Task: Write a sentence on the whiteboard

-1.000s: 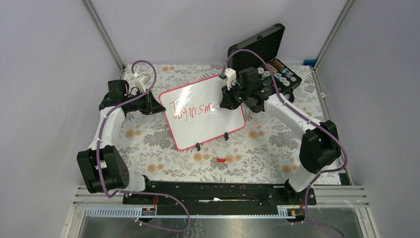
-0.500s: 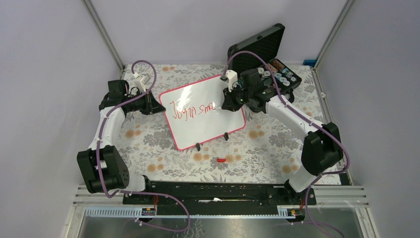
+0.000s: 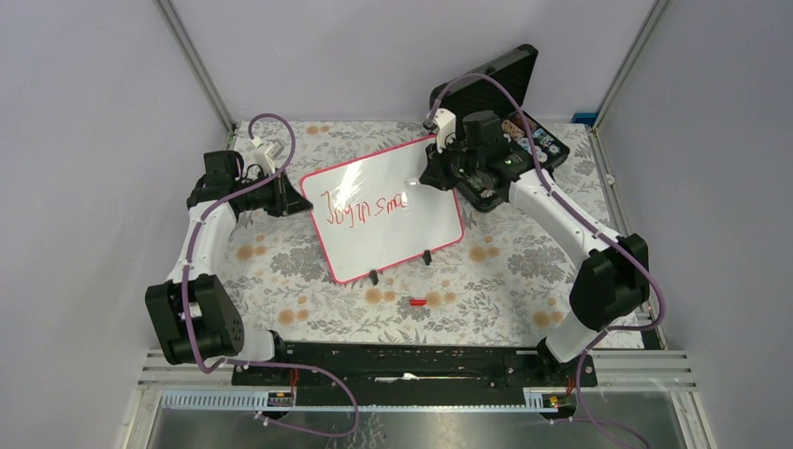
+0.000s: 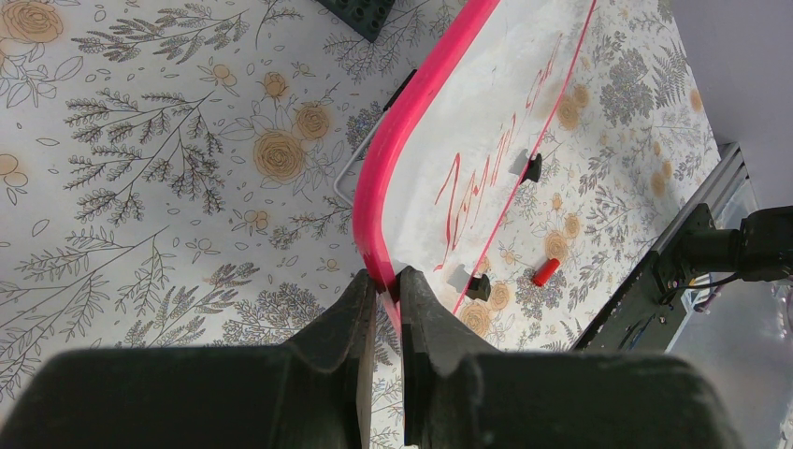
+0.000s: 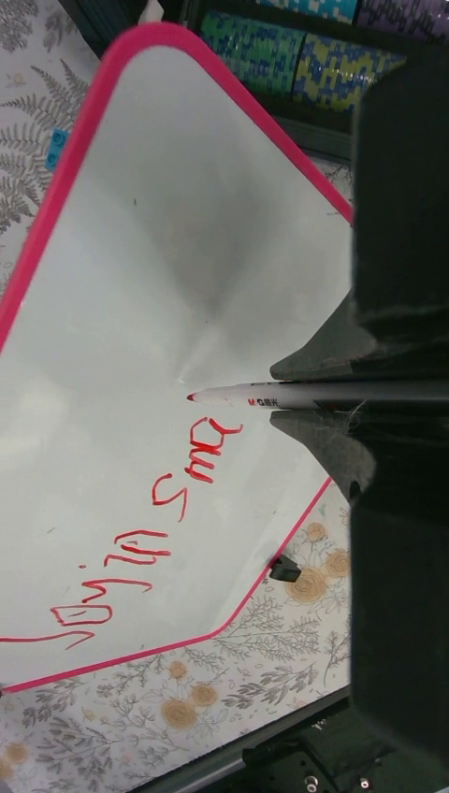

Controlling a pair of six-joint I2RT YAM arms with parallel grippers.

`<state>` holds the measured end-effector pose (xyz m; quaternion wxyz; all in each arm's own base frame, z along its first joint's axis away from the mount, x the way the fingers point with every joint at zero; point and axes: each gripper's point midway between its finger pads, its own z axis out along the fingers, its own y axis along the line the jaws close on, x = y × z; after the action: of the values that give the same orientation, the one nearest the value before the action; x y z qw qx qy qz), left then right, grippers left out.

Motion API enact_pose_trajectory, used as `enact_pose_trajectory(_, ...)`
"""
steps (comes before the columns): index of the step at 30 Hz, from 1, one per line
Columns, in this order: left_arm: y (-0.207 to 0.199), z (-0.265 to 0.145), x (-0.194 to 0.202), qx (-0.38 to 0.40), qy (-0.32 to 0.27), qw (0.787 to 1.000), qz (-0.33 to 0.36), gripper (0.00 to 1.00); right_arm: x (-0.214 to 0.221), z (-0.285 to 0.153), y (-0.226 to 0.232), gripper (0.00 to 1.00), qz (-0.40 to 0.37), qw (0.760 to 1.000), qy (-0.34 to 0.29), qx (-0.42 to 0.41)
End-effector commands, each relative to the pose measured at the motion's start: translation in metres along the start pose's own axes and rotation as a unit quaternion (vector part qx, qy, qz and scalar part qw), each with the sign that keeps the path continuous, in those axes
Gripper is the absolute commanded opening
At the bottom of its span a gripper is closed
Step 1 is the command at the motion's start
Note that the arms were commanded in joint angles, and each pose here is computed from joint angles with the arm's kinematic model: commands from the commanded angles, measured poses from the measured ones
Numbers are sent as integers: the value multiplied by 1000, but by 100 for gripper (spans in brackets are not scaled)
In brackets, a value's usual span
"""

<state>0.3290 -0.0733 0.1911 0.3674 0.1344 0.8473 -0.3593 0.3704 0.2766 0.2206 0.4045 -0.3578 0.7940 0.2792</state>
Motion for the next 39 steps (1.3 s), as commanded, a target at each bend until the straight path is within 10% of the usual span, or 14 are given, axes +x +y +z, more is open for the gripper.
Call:
enact_pose_trajectory(1, 2, -1, -14, -8, -19, 999, 43, 0, -28, -2, -7, 0, -12, 999, -31, 9)
enact_pose_trajectory(39, 1, -1, -15, -9, -20, 999, 44, 0, 10, -15, -3, 0, -10, 1000, -2, 13)
